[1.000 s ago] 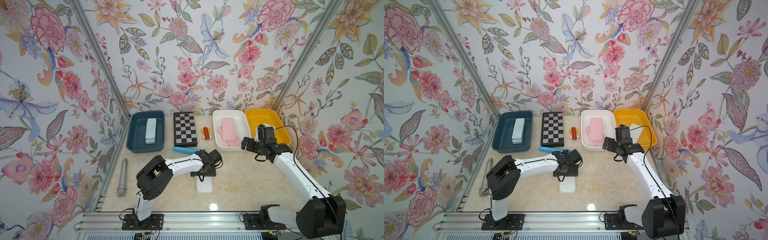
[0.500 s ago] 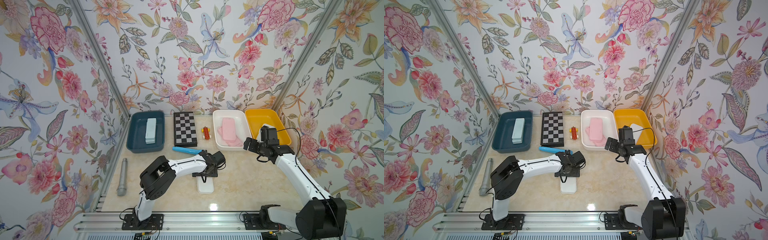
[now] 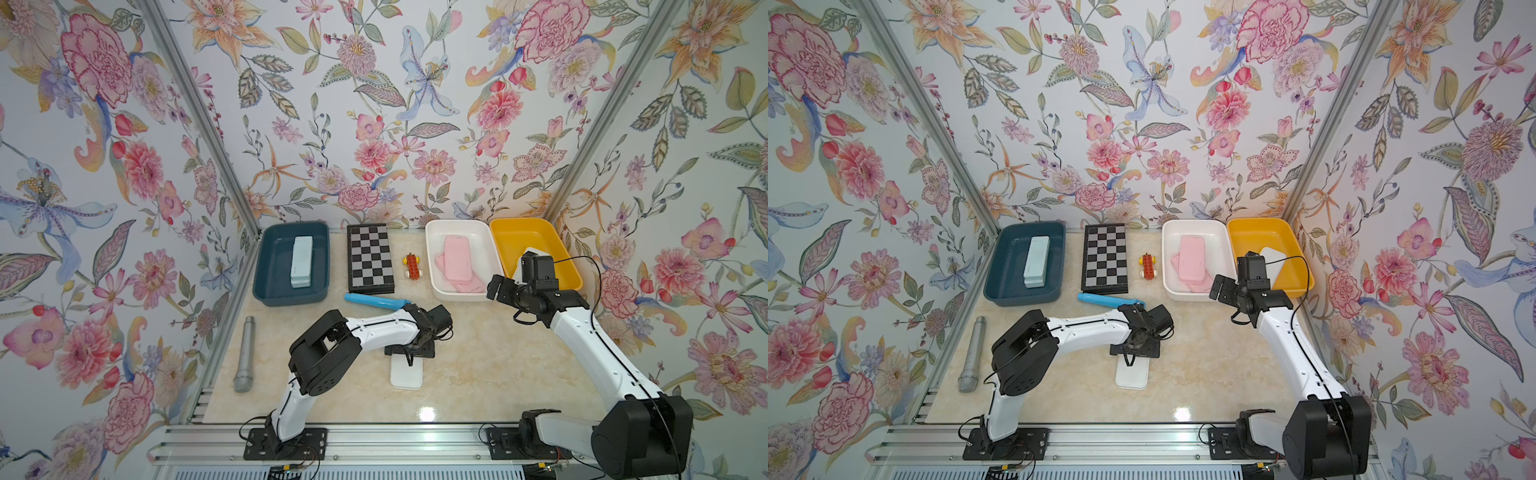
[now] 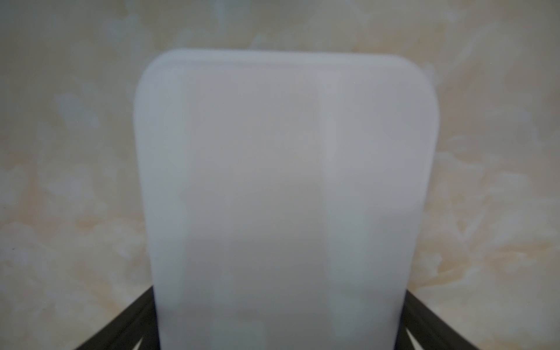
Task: Place the pencil cases by color into the storage box
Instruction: Pick up the pencil case from the center of the board.
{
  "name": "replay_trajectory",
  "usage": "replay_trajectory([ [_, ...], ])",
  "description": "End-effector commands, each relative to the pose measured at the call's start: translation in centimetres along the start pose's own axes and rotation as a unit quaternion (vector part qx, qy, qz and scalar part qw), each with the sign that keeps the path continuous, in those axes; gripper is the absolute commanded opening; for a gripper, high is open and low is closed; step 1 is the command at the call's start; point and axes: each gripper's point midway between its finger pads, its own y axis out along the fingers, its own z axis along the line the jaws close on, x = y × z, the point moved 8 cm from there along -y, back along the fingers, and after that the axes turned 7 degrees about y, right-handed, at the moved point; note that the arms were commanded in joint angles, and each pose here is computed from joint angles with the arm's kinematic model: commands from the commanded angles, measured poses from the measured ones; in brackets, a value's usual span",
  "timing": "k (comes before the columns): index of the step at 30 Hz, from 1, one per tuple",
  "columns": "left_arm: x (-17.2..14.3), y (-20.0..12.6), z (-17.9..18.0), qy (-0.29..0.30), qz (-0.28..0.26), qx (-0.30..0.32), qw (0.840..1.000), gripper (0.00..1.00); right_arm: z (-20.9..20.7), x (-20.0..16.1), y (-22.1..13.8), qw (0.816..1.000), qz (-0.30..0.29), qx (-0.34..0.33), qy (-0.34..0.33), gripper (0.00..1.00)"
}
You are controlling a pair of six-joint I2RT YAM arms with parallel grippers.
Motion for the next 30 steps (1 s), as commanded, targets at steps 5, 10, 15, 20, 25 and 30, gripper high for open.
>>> replay_trajectory([
  [5,-1.1,0.4,0.9,0.038,0.015,0.048,0.998,0.87,-0.3,-0.2,0.3,1.000,0.003,0.001,0.008,1.00],
  [10,-0.1,-2.7,1.4,0.050,-0.027,0.032,0.998,0.75,-0.4,-0.3,0.6,1.000,0.007,0.002,0.011,1.00],
  [15,1.1,-6.5,1.6,0.100,-0.074,0.007,0.992,0.75,0.2,-1.0,1.2,0.998,0.030,0.048,0.015,1.00],
  [20,2.3,-9.6,2.8,0.168,-0.119,0.005,0.978,0.77,1.4,-1.6,1.7,0.990,0.059,0.125,0.016,0.97],
  [25,3.6,-10.9,3.7,0.232,-0.142,-0.036,0.962,0.78,2.3,-1.6,1.7,0.982,0.087,0.162,0.029,0.95],
  [30,5.3,-11.5,5.1,0.240,-0.180,-0.117,0.947,0.78,3.3,-1.5,0.9,0.973,0.102,0.206,0.041,0.92],
])
